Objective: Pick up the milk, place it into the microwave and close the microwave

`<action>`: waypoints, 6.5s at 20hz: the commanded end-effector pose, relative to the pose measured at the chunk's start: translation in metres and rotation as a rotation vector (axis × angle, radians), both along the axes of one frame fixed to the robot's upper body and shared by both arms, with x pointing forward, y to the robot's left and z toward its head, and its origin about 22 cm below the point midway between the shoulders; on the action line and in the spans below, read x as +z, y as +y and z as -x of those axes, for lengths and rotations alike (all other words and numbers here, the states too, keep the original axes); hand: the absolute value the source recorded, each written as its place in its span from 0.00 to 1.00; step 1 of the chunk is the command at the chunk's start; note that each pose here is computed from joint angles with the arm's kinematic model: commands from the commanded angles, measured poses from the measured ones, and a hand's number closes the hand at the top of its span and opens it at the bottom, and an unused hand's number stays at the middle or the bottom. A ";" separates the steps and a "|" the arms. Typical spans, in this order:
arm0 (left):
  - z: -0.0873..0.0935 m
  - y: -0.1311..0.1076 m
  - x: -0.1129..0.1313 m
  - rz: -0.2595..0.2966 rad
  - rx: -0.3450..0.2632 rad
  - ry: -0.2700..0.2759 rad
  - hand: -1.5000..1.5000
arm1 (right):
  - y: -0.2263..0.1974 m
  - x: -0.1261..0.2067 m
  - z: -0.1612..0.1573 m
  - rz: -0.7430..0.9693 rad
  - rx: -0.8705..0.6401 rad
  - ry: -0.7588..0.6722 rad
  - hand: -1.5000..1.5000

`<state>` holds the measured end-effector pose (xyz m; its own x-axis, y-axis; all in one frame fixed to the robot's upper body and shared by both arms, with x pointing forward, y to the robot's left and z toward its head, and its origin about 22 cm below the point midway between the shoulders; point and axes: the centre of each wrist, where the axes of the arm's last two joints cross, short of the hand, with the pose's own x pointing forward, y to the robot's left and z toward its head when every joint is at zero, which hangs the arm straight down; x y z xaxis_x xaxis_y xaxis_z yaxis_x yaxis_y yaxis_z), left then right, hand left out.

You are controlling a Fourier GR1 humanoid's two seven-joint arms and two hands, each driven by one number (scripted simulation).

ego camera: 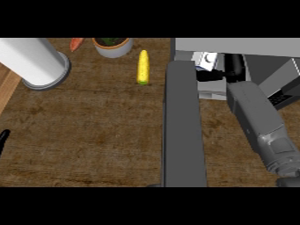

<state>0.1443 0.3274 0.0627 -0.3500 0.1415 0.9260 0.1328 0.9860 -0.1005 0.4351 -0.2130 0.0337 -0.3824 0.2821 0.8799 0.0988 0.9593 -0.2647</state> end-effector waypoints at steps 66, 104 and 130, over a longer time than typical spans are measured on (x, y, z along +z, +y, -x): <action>-0.051 -0.084 0.009 -0.123 -0.166 -0.034 0.00 | -0.036 -0.024 0.010 0.029 -0.227 0.116 0.00; -0.111 -0.183 -0.083 -0.452 -0.660 0.186 1.00 | -0.066 -0.143 0.162 -0.173 0.064 0.083 0.00; -0.077 -0.315 -0.100 -0.403 -0.555 0.140 1.00 | -0.105 -0.024 0.249 -0.238 0.236 -0.033 0.00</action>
<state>0.2265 0.0289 -0.0465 -0.1964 -0.1600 0.9674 0.6604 0.7077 0.2511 0.1843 -0.3217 0.0016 -0.4289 -0.0041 0.9033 -0.0693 0.9972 -0.0284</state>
